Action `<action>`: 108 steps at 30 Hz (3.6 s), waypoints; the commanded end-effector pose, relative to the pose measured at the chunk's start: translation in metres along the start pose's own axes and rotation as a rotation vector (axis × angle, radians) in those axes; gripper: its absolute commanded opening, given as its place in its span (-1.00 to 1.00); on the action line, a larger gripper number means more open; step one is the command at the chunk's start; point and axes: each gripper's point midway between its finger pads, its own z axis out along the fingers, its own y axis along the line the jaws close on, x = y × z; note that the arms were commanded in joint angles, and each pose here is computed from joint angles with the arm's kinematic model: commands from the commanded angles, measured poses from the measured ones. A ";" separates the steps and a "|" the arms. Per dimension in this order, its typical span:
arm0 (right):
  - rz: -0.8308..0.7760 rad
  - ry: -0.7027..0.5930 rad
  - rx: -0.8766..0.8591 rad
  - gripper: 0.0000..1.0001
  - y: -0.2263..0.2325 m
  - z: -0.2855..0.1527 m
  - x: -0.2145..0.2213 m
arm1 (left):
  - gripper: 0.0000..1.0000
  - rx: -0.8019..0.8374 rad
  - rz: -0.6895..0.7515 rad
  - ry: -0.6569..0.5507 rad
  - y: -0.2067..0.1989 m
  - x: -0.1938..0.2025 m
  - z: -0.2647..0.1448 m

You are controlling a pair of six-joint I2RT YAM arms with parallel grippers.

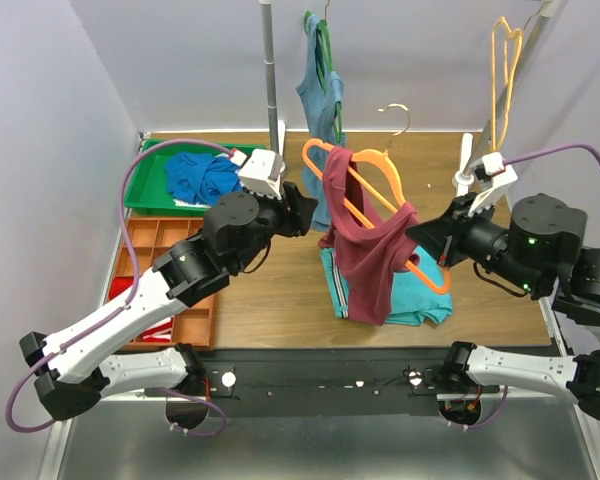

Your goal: Place the tank top on the hanger

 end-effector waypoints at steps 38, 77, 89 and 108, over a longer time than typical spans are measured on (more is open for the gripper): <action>0.030 0.030 -0.071 -0.99 0.011 -0.008 0.005 | -1.00 -0.141 0.073 -0.218 -0.009 -0.106 0.023; 0.074 -0.216 0.294 -0.99 -0.052 -0.058 -0.078 | 0.76 -0.009 -0.033 -0.303 -0.009 -0.133 -0.039; 0.075 -0.219 0.375 -0.99 -0.063 -0.042 -0.068 | 0.74 -0.017 -0.029 -0.231 -0.002 -0.100 -0.034; -0.056 -0.111 0.583 -0.99 -0.128 0.131 -0.069 | 0.72 -0.022 -0.017 -0.134 0.011 -0.062 -0.040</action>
